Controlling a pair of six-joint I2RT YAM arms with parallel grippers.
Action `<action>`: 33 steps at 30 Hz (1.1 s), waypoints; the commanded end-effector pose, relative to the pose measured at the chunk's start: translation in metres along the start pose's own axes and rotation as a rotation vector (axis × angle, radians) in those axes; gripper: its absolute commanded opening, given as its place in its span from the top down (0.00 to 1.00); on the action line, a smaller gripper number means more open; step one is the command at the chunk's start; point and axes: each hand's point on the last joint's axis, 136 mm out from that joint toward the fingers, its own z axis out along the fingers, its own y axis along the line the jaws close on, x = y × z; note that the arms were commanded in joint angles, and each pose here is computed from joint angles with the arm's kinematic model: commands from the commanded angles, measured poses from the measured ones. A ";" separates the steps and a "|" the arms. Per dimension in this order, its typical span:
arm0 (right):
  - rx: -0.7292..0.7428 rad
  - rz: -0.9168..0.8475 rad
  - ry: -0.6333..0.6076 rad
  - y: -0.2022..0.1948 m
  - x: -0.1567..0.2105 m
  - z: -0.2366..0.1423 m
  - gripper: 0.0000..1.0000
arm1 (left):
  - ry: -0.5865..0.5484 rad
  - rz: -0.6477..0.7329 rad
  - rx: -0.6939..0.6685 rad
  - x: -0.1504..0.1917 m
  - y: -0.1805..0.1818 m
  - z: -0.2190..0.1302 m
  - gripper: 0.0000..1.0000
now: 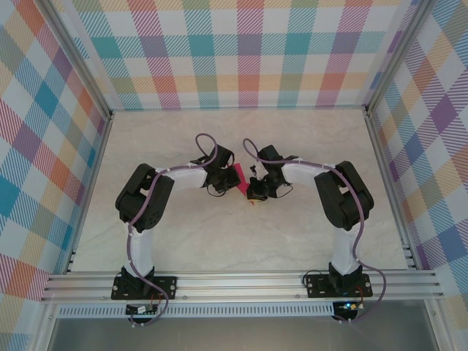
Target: Fold a paper plane with a square sheet of paper (pick it up from the middle)
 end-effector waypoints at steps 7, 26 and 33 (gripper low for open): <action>0.083 0.022 0.050 -0.021 0.012 0.004 0.95 | 0.055 -0.022 -0.195 0.023 0.053 0.019 0.88; 0.040 0.119 0.132 -0.043 0.068 -0.001 0.96 | 0.061 -0.014 -0.217 0.025 0.059 0.022 0.88; -0.042 0.038 0.014 -0.009 0.048 -0.034 0.94 | 0.066 -0.015 -0.198 0.026 0.056 0.024 0.88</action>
